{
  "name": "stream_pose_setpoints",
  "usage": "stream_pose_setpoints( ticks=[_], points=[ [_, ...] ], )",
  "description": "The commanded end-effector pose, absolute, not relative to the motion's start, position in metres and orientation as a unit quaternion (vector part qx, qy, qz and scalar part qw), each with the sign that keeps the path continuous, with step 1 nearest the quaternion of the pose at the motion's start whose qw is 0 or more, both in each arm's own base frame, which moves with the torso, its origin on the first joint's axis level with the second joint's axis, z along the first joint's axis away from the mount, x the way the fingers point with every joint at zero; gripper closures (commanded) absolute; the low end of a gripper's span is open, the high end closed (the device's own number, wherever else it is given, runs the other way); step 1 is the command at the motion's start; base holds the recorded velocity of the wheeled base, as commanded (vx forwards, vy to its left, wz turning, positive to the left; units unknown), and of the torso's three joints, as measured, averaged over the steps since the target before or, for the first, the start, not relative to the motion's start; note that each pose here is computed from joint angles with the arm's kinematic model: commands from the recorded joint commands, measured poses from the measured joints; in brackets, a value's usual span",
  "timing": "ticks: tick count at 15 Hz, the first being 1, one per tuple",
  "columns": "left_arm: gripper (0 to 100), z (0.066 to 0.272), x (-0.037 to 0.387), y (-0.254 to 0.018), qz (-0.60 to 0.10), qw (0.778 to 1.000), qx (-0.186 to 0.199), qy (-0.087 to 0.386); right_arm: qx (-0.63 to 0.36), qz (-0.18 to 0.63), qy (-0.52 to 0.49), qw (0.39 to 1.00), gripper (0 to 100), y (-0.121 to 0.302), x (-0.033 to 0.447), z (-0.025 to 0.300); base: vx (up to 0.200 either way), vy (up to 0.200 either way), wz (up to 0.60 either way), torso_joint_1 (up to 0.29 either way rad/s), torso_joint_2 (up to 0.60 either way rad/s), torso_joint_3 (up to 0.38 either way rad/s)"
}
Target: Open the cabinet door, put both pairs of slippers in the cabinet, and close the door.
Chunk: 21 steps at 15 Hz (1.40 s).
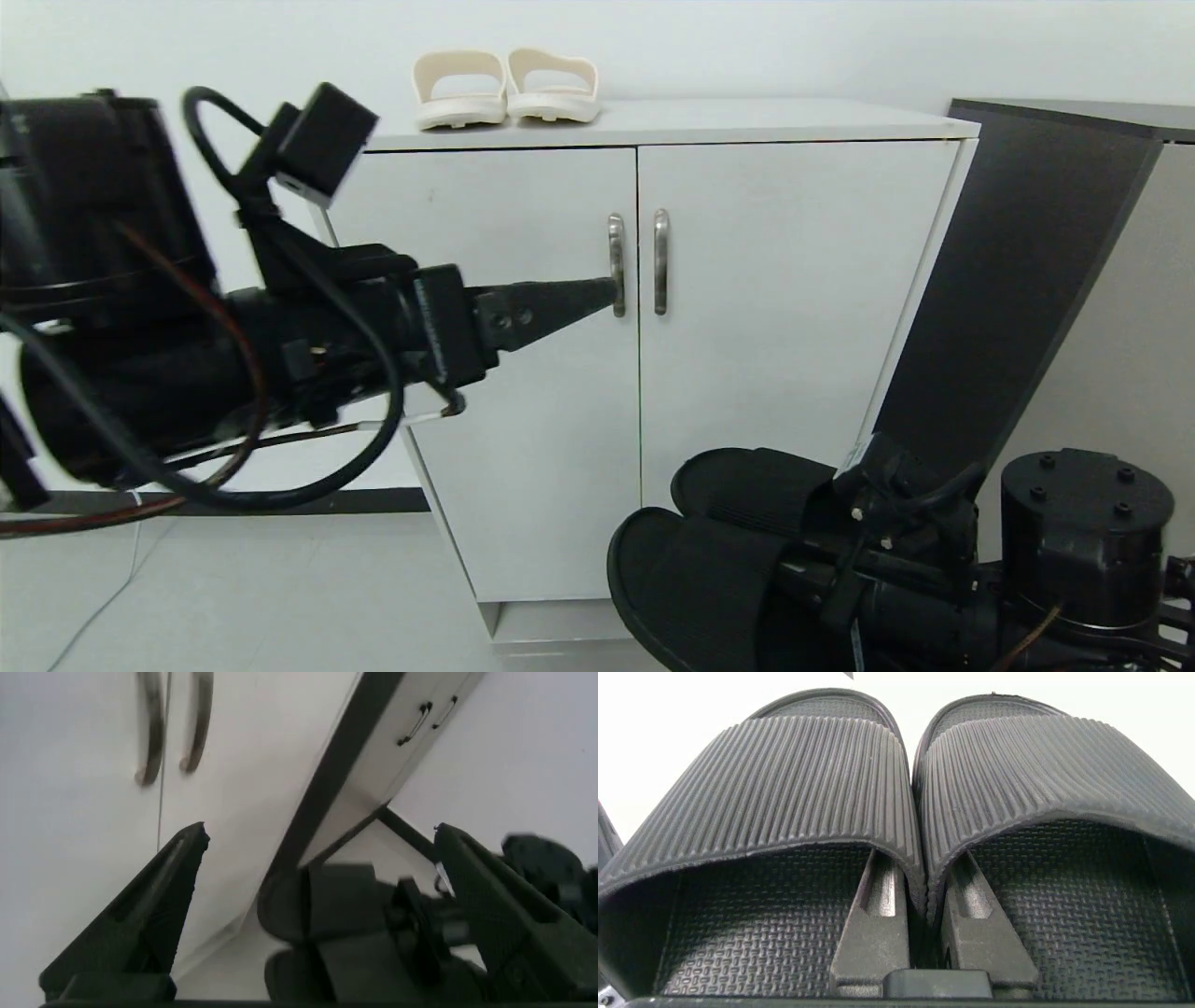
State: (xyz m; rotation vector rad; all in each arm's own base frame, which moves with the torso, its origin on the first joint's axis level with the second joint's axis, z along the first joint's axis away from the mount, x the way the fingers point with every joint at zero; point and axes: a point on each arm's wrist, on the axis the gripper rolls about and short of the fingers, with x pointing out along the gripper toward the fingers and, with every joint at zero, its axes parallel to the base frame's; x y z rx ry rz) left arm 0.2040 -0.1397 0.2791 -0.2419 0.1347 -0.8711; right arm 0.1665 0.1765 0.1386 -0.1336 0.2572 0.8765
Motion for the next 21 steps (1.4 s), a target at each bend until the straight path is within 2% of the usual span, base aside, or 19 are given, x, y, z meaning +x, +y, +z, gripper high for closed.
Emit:
stream_pose_setpoints(
  ticks=[1, 3, 6, 11, 21],
  points=[
    [0, 0.26, 0.243, -0.175, -0.437, 0.888, -0.115, 0.086, -0.065, 0.423, 0.125, 0.895, 100, 0.176, 0.166, 0.138, 0.0, 0.0, 0.0, 0.0, 0.0, 0.0],
    [0, 0.262, 0.251, -0.189, -0.467, 0.872, -0.114, 0.086, -0.066, 0.423, 0.128, 0.895, 100, 0.176, 0.166, 0.137, 0.0, 0.0, 0.0, 0.0, 0.0, 0.0],
    [0, 0.266, 0.273, -0.206, -0.476, 0.868, -0.115, 0.077, -0.068, 0.423, 0.133, 0.894, 100, 0.177, 0.167, 0.134, 0.0, 0.0, 0.0, 0.0, 0.0, 0.0],
    [0, 0.269, 0.279, -0.212, -0.503, 0.853, -0.115, 0.075, -0.069, 0.422, 0.137, 0.894, 100, 0.178, 0.168, 0.132, 0.0, 0.0, 0.0, 0.0, 0.0, 0.0],
    [0, 0.262, 0.303, -0.218, -0.422, 0.896, -0.117, 0.068, -0.071, 0.421, 0.139, 0.894, 100, 0.178, 0.168, 0.131, 0.0, 0.0, 0.0, 0.0, 0.0, 0.0]
  ],
)
